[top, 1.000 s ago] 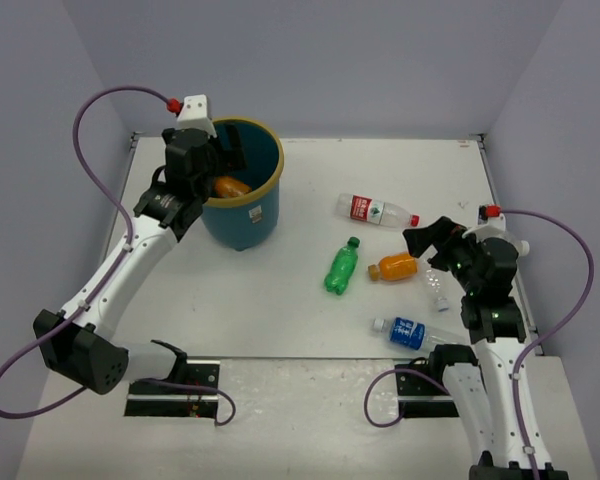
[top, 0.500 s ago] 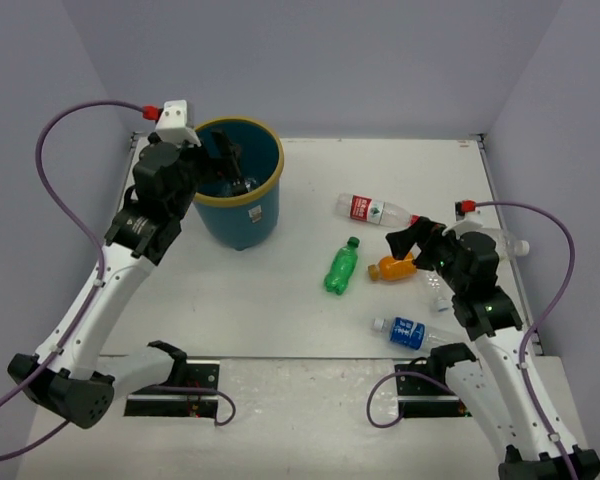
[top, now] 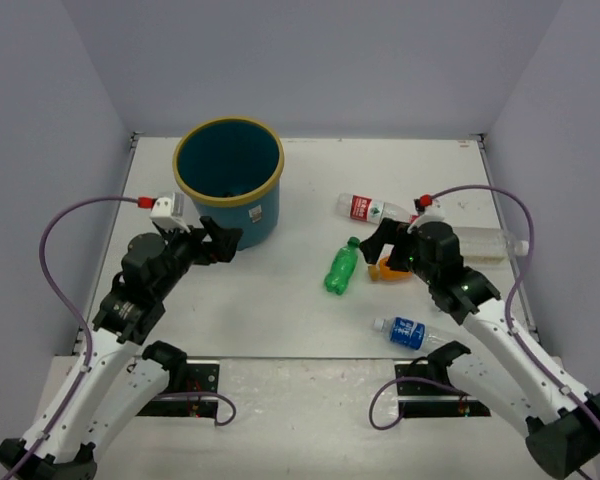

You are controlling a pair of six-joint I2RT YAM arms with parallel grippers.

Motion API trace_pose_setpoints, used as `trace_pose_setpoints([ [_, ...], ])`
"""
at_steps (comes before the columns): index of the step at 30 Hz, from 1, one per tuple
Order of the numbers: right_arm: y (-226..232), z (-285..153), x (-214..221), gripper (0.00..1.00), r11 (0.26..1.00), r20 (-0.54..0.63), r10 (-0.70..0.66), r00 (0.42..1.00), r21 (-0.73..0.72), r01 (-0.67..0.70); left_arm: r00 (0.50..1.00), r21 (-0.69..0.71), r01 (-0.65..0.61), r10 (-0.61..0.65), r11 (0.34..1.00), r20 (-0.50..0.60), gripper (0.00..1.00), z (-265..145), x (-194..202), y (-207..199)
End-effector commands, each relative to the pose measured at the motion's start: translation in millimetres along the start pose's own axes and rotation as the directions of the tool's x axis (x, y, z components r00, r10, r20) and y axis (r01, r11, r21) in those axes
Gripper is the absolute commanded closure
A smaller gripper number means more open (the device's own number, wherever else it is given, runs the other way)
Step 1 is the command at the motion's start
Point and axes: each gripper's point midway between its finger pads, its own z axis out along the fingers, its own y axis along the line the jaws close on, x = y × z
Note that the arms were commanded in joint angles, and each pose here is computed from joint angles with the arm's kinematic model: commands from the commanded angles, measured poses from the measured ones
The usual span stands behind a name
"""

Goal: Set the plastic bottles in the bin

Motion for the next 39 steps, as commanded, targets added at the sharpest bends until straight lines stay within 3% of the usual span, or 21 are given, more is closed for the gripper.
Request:
trace_pose_setpoints([
  [1,17,22,9,0.01,0.999,-0.035,0.002,0.999,0.054,0.0,0.994,0.024,0.081,-0.079,0.996,-0.076,0.0,-16,28,0],
  [9,31,78,66,0.01,0.98,-0.219,-0.004,0.976,0.192,0.047,0.997,0.002,0.056,-0.055,0.998,-0.056,0.0,-27,16,1],
  [14,2,95,103,0.01,0.92,-0.275,0.063,0.959,0.389,0.051,0.994,-0.125,0.04,-0.052,0.991,-0.099,0.0,-33,27,24],
  [17,-8,101,121,0.02,0.904,-0.299,0.096,0.949,0.426,0.043,0.995,-0.149,0.036,-0.049,0.988,-0.084,0.0,-41,25,28],
  [19,-10,105,127,0.09,0.901,-0.307,0.106,0.946,0.432,0.04,0.997,-0.149,0.042,-0.051,0.988,-0.059,0.0,-47,21,29],
  [22,-11,111,128,0.27,0.902,-0.283,0.108,0.953,0.431,0.025,0.998,-0.179,0.057,-0.063,0.982,-0.027,0.0,-55,18,35],
  [24,-12,113,126,0.33,0.903,-0.268,0.104,0.958,0.428,0.021,0.997,-0.208,0.062,-0.069,0.976,-0.026,0.0,-58,21,40],
  [26,-8,114,121,0.55,0.915,-0.262,0.072,0.962,0.401,0.04,0.997,-0.24,0.062,-0.073,0.969,-0.037,0.0,-61,26,47],
  [28,6,111,104,0.65,0.938,-0.234,0.03,0.972,0.343,0.053,0.996,-0.258,0.062,-0.078,0.964,-0.051,0.0,-61,31,51],
  [34,91,67,-3,0.68,0.986,-0.005,-0.166,0.986,0.02,0.166,0.991,-0.28,0.068,-0.097,0.958,-0.09,0.0,-51,42,55],
  [39,174,10,-81,0.65,0.911,0.244,-0.218,0.945,-0.296,0.287,0.986,-0.342,0.116,-0.15,0.933,-0.074,0.0,-47,47,65],
])
